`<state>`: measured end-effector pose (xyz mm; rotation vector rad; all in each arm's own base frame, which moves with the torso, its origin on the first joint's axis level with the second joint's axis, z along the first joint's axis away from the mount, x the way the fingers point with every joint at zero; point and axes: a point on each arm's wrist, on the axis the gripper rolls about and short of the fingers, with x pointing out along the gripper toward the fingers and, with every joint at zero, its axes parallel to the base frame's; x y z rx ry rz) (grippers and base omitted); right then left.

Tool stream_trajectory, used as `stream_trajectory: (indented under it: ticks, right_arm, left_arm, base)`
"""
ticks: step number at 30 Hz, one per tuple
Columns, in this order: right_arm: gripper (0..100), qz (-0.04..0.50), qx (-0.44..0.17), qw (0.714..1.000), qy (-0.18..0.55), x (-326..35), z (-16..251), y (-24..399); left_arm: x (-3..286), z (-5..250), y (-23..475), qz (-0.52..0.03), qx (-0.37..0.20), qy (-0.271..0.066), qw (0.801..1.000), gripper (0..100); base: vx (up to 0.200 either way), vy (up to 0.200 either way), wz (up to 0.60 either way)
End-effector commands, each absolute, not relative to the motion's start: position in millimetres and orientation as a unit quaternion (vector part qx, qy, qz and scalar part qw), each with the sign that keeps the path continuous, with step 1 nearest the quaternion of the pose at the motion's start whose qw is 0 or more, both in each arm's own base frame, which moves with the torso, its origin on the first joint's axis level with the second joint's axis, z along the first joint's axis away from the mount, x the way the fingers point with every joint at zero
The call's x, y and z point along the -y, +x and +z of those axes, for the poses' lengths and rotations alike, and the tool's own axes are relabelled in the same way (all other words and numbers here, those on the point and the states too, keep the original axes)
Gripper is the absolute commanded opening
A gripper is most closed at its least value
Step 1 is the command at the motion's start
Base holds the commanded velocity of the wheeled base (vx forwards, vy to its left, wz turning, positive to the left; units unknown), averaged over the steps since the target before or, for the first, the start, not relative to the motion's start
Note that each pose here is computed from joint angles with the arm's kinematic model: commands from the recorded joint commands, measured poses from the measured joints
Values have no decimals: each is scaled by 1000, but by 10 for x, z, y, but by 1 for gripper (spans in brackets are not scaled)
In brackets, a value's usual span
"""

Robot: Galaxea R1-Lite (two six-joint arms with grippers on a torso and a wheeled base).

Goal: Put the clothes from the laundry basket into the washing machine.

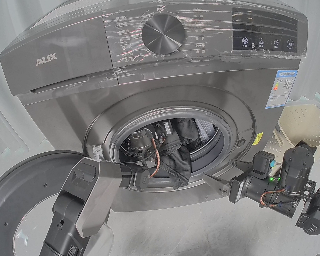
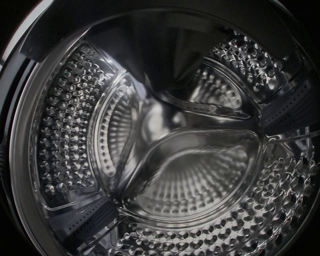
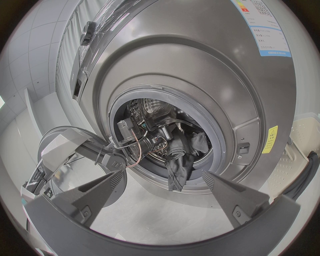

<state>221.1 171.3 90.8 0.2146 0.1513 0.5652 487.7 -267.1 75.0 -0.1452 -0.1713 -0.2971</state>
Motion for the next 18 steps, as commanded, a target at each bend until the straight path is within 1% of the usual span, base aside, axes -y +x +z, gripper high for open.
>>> stream_trajectory:
  ticks: [1,2,5,6,7,9,13,18]
  right_arm:
    - [100,278,-75,952,105,-1709,907,2208]
    - [100,278,-75,952,105,-1709,907,2208]
    - [100,278,-73,952,106,-1710,914,2209]
    - [100,278,-73,952,106,-1710,914,2209]
    - [100,278,-73,952,106,-1710,914,2209]
    - [100,278,-73,952,106,-1710,914,2209]
    - [100,278,-73,952,106,-1713,912,2212]
    - [100,279,-73,952,106,-1715,916,2209]
  left_arm:
    - [2759,873,4714,-163,71,-67,982,100]
    - [2763,880,4668,-168,62,-63,982,100]
    - [2835,787,4364,-211,-8,-35,977,100]
    - [2838,767,4320,-219,-18,-31,975,100]
    - [2841,721,4202,-237,-44,-19,970,100]
    - [2833,568,4074,-251,-82,4,965,100]
    - [2791,331,3986,-257,-114,41,959,100]
    - [2805,125,3953,-260,-136,52,955,100]
  base:
    - [0,0,0]
    - [0,0,0]
    - [0,0,0]
    - [0,0,0]
    - [0,0,0]
    - [0,0,0]
    - [0,0,0]
    - [0,0,0]
